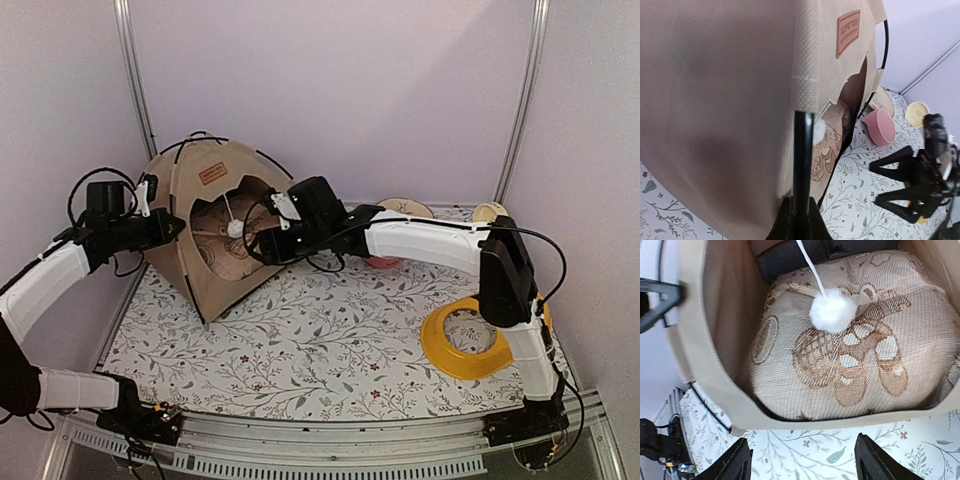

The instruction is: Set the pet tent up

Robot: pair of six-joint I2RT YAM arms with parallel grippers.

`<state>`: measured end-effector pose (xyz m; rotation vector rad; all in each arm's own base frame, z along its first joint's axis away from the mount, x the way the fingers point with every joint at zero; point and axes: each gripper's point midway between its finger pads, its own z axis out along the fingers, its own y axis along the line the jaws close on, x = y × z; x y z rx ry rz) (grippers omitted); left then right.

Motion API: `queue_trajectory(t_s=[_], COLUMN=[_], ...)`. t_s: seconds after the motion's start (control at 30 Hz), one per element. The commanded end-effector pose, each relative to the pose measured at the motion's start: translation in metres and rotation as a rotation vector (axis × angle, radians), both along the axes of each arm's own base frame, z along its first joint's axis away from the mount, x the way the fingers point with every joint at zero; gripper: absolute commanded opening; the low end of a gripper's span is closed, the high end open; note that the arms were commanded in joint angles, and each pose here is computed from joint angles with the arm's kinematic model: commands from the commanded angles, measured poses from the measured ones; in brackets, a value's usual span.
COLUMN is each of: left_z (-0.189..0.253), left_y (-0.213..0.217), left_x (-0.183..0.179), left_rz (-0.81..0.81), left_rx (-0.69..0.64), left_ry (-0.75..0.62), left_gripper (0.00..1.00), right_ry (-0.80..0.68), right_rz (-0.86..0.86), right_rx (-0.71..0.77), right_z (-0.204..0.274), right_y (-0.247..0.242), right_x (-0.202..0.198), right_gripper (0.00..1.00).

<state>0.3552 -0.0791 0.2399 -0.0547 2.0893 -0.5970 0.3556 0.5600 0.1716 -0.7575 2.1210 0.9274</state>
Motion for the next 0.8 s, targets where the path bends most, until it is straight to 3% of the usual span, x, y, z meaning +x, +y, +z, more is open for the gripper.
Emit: queue_trajectory(t_s=[0.0,0.23,0.5,0.77], left_z=[0.009,0.033,0.083,0.09], left_y=[0.018,-0.047,-0.109,-0.147], left_x=[0.02,-0.014,-0.077,-0.129], left_rz=[0.035,-0.387,-0.668,-0.852], left_rx=[0.048,-0.045,-0.141,-0.289], left_ry=[-0.031,-0.126,-0.323,-0.397], left_gripper=[0.0,0.0,0.0,0.0], right_ry=[-0.128,-0.16,-0.143,-0.115], right_rz=[0.009,-0.103,-0.089,-0.107], right_rx=[0.113,0.018,-0.003,-0.054], right_z=[0.099,0.087,0.064,0.019], right_y=[-0.03,-0.072,-0.062,-0.042], right_x=[-0.018,-0.007,-0.004,-0.01], right_gripper=[0.74,0.75,0.74,0.71])
